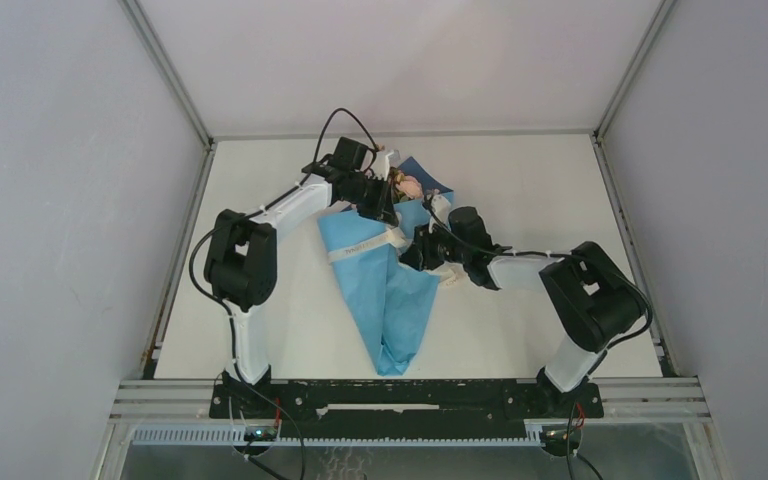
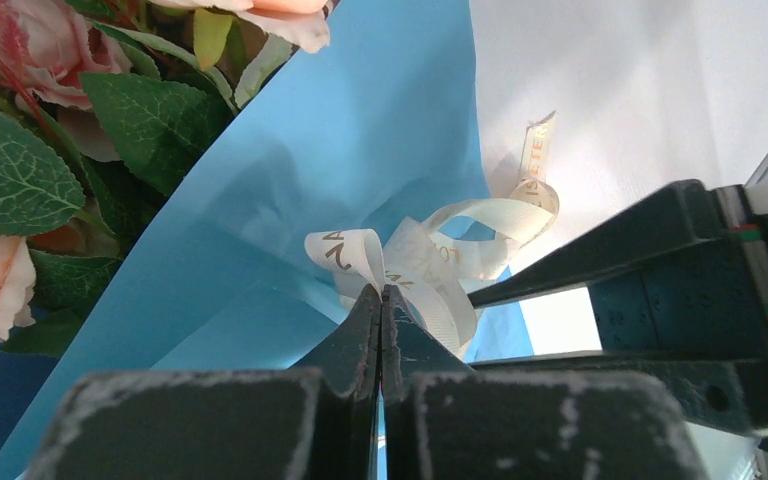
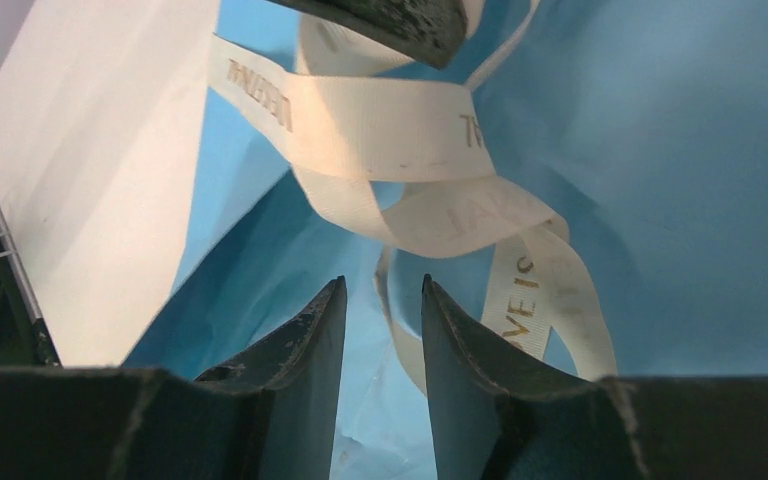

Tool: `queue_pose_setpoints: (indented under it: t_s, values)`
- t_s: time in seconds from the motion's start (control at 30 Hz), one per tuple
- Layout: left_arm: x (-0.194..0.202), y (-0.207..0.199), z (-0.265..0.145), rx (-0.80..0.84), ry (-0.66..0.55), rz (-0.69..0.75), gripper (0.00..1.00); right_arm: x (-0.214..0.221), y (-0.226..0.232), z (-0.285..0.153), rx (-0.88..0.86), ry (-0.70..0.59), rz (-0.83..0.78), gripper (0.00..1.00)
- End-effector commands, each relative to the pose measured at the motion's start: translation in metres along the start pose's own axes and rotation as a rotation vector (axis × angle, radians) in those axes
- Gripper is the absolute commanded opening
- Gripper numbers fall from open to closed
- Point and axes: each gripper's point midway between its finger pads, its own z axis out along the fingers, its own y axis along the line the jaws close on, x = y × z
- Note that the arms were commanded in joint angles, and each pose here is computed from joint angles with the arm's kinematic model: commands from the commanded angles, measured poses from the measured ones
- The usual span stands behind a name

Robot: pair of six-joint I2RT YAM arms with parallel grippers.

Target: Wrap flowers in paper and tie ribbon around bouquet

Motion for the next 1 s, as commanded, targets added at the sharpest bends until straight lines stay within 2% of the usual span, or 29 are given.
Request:
queue_pose_setpoints:
  t_s: [0.0, 0.13, 0.2, 0.27, 0.3, 0.43, 0.6, 0.8, 0.97]
  values:
    - [-0.002, 0.001, -0.001, 0.007, -0.016, -0.007, 0.00, 0.003, -0.007, 0.009, 0.021, -0.001, -0.029, 0.43]
    - [-0.003, 0.000, -0.002, 0.009, -0.018, -0.007, 0.00, 0.017, -0.014, 0.016, 0.057, 0.037, -0.017, 0.41]
    - [-0.002, 0.000, -0.002, 0.009, -0.016, -0.006, 0.00, 0.019, -0.013, 0.018, 0.054, 0.041, -0.013, 0.35]
    - [-0.002, 0.000, -0.002, 0.006, -0.017, -0.004, 0.00, 0.019, -0.011, 0.016, 0.053, 0.044, -0.004, 0.09]
    - [-0.002, 0.001, -0.003, 0.003, -0.018, -0.001, 0.00, 0.018, -0.010, 0.014, 0.056, 0.044, 0.000, 0.00]
    - [-0.004, 0.003, -0.010, -0.022, -0.033, 0.017, 0.00, 0.006, -0.001, 0.000, 0.039, 0.026, 0.013, 0.00]
    - [-0.014, 0.004, -0.030, -0.090, -0.086, 0.105, 0.00, 0.018, -0.001, -0.020, 0.029, 0.083, 0.155, 0.00]
    - [0.008, 0.010, -0.043, -0.135, -0.061, 0.156, 0.00, 0.041, -0.009, -0.070, 0.128, 0.139, 0.321, 0.00]
    - [0.024, 0.005, -0.046, -0.098, -0.053, 0.204, 0.00, 0.036, -0.046, -0.120, 0.248, 0.031, 0.481, 0.00]
